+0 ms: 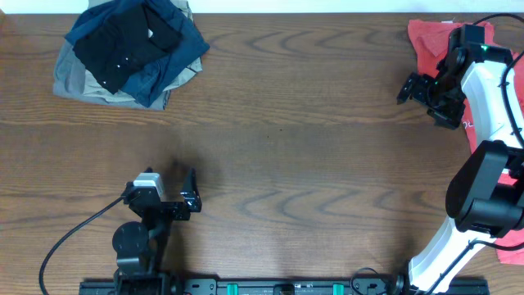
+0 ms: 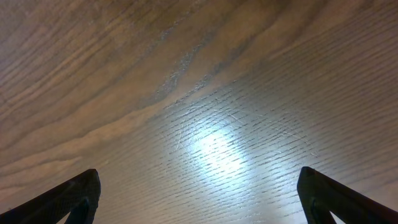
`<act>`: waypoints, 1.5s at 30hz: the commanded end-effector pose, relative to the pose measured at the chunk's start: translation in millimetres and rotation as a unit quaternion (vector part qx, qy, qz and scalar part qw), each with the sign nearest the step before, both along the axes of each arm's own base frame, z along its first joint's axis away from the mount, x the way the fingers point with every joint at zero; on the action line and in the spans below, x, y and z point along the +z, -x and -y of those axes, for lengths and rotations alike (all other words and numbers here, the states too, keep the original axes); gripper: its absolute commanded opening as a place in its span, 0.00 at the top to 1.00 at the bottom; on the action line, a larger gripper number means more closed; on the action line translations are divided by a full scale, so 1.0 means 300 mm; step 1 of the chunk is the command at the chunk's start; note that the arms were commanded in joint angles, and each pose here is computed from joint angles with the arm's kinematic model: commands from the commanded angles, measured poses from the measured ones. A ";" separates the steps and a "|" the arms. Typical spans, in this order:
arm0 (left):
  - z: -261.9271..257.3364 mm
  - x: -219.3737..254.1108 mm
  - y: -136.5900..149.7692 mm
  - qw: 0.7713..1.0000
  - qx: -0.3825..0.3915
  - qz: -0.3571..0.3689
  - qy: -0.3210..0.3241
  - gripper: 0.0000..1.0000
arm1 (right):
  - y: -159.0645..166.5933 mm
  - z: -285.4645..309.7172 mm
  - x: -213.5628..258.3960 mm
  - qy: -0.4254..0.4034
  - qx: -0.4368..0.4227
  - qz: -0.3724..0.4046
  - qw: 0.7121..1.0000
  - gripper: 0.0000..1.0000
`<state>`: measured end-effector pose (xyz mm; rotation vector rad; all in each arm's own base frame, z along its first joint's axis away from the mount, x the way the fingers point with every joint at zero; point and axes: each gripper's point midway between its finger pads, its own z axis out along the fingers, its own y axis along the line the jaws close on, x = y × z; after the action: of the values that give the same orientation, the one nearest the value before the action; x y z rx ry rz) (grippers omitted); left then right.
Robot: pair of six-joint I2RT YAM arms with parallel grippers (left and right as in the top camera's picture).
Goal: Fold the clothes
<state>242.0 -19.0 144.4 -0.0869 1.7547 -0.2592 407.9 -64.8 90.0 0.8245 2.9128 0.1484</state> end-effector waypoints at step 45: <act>-0.074 -0.042 -0.009 0.996 0.054 0.006 -0.072 0.02 | -0.009 0.009 0.001 0.006 0.003 0.001 1.000 0.01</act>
<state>245.8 5.1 148.6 -0.0896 1.6879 -0.0562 407.8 -64.8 90.0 0.8246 2.9131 0.1484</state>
